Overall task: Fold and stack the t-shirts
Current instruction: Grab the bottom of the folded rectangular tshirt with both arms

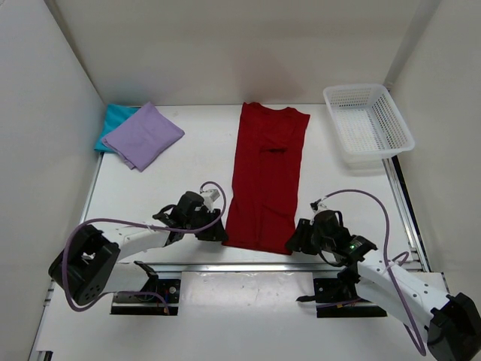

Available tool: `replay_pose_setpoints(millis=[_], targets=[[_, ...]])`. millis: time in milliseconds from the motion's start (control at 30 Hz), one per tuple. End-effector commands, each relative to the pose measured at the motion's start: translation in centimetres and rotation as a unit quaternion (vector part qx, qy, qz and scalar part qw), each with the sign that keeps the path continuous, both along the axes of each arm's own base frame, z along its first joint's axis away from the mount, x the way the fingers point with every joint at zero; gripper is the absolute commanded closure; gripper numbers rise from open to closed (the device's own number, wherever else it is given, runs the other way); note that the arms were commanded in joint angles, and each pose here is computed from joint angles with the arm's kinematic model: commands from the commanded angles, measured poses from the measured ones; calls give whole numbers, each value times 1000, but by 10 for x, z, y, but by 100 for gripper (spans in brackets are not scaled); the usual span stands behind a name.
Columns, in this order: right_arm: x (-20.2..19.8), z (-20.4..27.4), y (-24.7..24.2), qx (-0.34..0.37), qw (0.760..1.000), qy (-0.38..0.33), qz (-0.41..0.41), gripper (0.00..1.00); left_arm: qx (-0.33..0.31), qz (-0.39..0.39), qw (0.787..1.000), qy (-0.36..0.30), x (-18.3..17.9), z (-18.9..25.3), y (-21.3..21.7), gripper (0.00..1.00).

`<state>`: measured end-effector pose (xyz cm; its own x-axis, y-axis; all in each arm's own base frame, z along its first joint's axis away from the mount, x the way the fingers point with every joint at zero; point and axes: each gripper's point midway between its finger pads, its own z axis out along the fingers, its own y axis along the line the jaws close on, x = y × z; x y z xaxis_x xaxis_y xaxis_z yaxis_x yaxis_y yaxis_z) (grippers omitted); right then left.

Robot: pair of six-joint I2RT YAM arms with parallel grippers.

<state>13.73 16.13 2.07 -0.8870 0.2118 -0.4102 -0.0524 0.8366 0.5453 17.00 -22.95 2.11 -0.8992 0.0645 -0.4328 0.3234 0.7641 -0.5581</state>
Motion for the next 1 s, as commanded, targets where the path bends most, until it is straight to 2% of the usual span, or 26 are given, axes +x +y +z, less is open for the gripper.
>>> replay_pose_setpoints(millis=[0, 33, 100, 167, 233, 300, 500, 700, 767, 833, 967], targets=[[-14, -13, 1, 3, 1000, 30, 0, 66, 14, -16, 1000, 20, -14, -11, 0, 51], [-17, -16, 1, 1, 999, 33, 3, 68, 8, -16, 1000, 21, -14, -11, -2, 52], [-12, -10, 5, 11, 1000, 27, -2, 82, -12, -9, 1000, 20, -11, -8, -7, 58], [-6, -5, 4, 8, 1000, 15, -6, 93, -28, -11, 999, 21, -12, -3, -11, 79], [-6, 0, 3, 7, 1000, 15, -4, 100, -25, 3, 999, 25, -13, -1, -6, 93], [-11, 0, 1, 5, 1000, 20, 0, 100, -17, 9, 999, 27, -22, 0, 4, 100], [-32, 0, 9, 27, 999, 35, 11, 100, -19, 58, 997, 46, -54, -5, 35, 100], [-35, 22, 25, 38, 999, 21, 21, 100, -73, 68, 994, 50, -56, 21, 26, 100], [-26, 33, 28, 36, 999, 3, 29, 100, -85, 70, 993, 37, -46, 36, 21, 100], [-13, 46, 30, 38, 999, -16, 30, 99, -104, 79, 991, 6, -20, 67, 14, 100], [42, 80, 17, 26, 996, -77, 21, 100, -128, 98, 986, -52, 38, 112, 9, 100]])
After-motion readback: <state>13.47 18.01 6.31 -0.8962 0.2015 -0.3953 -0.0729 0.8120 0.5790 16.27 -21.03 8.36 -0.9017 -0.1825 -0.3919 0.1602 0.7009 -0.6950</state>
